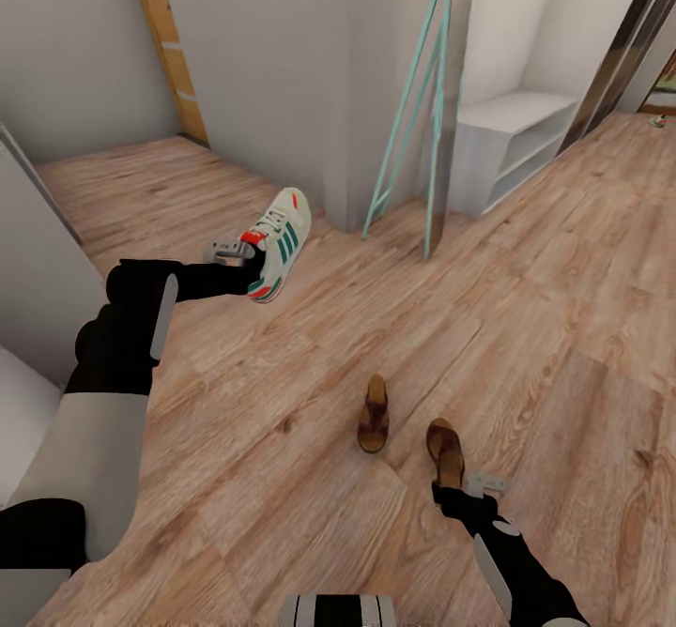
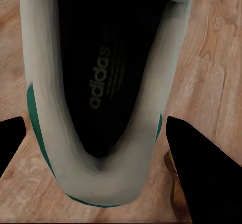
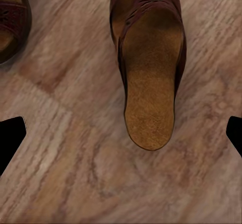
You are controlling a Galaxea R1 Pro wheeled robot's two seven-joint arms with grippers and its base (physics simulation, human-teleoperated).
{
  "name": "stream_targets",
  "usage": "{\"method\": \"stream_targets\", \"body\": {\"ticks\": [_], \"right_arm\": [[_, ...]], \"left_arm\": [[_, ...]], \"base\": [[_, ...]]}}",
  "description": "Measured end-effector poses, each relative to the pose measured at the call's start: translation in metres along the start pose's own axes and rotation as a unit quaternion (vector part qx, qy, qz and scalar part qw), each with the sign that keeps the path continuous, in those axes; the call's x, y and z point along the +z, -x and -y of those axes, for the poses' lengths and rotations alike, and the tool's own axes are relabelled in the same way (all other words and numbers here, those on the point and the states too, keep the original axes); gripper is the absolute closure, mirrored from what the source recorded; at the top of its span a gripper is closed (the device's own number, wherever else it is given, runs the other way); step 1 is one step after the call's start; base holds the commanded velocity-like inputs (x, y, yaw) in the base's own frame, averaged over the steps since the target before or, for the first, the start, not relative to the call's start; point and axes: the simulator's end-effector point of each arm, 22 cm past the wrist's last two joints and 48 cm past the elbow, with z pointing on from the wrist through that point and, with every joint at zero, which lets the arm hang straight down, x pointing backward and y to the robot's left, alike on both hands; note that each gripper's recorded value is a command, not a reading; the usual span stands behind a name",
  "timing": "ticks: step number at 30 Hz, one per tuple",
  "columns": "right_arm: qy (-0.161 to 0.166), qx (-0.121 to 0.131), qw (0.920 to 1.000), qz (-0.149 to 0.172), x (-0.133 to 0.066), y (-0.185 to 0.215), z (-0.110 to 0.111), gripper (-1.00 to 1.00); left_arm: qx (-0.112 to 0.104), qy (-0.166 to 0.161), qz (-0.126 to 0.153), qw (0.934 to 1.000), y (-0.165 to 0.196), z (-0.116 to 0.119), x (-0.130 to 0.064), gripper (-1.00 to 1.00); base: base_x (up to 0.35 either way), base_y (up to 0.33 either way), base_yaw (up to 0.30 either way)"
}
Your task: Pick up the two gym shoes and the two sandals from the corridor floor and place them onto the hallstand (shoe rack) in the corridor, making sure they are on the rack and not on the floor. Arrange them so the two gym shoes are next to each other and the two sandals are next to each other.
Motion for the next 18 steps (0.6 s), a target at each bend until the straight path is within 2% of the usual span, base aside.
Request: {"method": "stream_targets", "body": {"ticks": [4, 18], "right_arm": [[-0.002, 0.001, 0.9999, -0.011, 0.005, -0.012, 0.002, -1.00], [-0.009, -0.001, 0.9987, -0.050, 0.020, -0.054, 0.009, -1.00]], "left_arm": [[-0.004, -0.001, -0.011, 0.9999, -0.013, -0.004, 0.011, 1.00], [-0.020, -0.004, -0.048, 0.9986, -0.062, -0.015, 0.050, 1.00]], "base": [[0.000, 0.000, 0.093], [0.000, 0.000, 0.005]]}}
